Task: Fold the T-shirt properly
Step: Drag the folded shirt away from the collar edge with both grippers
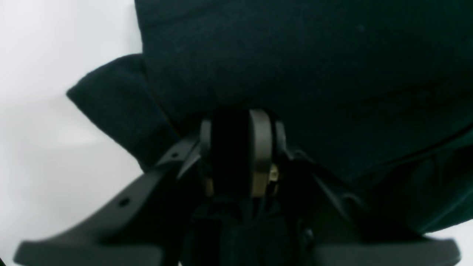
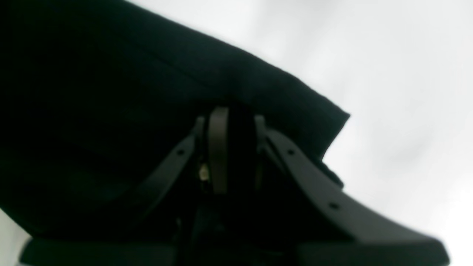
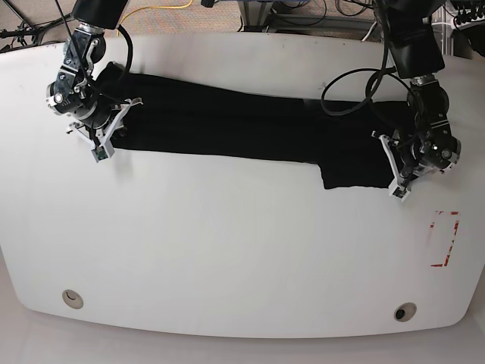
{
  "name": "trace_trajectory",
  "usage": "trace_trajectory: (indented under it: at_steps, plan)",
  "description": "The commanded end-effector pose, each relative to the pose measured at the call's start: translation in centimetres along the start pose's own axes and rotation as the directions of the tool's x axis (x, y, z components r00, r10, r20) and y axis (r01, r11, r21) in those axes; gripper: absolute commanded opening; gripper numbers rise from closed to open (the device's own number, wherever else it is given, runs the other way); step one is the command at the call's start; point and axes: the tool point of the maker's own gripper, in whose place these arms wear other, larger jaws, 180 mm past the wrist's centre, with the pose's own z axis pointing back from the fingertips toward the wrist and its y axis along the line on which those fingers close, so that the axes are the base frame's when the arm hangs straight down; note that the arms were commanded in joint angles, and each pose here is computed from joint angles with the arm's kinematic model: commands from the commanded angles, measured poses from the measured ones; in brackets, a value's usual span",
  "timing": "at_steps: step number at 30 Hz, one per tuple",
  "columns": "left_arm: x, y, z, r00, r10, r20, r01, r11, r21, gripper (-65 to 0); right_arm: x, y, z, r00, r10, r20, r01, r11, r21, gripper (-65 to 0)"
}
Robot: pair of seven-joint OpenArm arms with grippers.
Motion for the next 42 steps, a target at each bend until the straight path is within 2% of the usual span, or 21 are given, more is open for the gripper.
trace_trajectory:
  at_steps: [1, 8, 10, 16, 20, 24, 31, 42]
  plan:
    - [1.5, 1.8, 1.2, 1.0, -0.007, -0.001, 0.007, 0.999, 0.048, -49.6, -1.3, -1.0, 0.3, 0.997, 0.009, -0.076, -0.012, 0.999, -0.043, -55.5]
    - [5.2, 3.6, 3.8, 0.997, -0.025, 0.07, 0.017, 0.993, 0.118, -30.7, -1.0, -1.0, 0.2, 0.998, 0.007, -0.069, -0.01, 0.999, -0.041, -55.5]
    - [6.2, 4.0, 4.4, 0.995, -0.029, 0.093, 0.017, 0.991, 0.13, -27.5, -1.0, -0.6, 0.1, 0.998, 0.002, -0.067, -0.004, 0.999, -0.035, -55.5]
    - [8.6, 5.0, 5.3, 0.989, -0.025, 0.143, 0.004, 0.99, 0.142, -26.9, -0.5, -0.4, -0.1, 0.999, -0.002, -0.054, 0.0, 1.0, -0.03, -55.5]
    - [9.2, 5.0, 4.3, 0.991, -0.001, 0.132, -0.012, 0.995, 0.103, -26.9, -0.4, -0.3, -0.1, 0.999, -0.002, -0.051, 0.0, 1.0, -0.03, -55.5]
    - [10.3, 4.2, 2.9, 0.986, 0.022, 0.165, -0.03, 0.999, 0.042, -26.9, -0.5, -0.2, -0.2, 0.999, -0.003, -0.053, 0.002, 1.0, -0.027, -55.5]
    - [9.3, 2.9, 0.3, 0.989, 0.061, 0.137, -0.056, 0.998, -0.039, -26.9, -0.5, -0.2, -0.2, 0.999, -0.004, -0.054, 0.003, 1.0, -0.026, -55.5]
    - [8.5, 2.6, -1.6, 0.983, 0.098, 0.155, -0.086, 0.993, -0.087, -26.9, -0.4, -0.2, -0.2, 0.999, -0.004, -0.053, 0.002, 1.0, -0.026, -55.5]
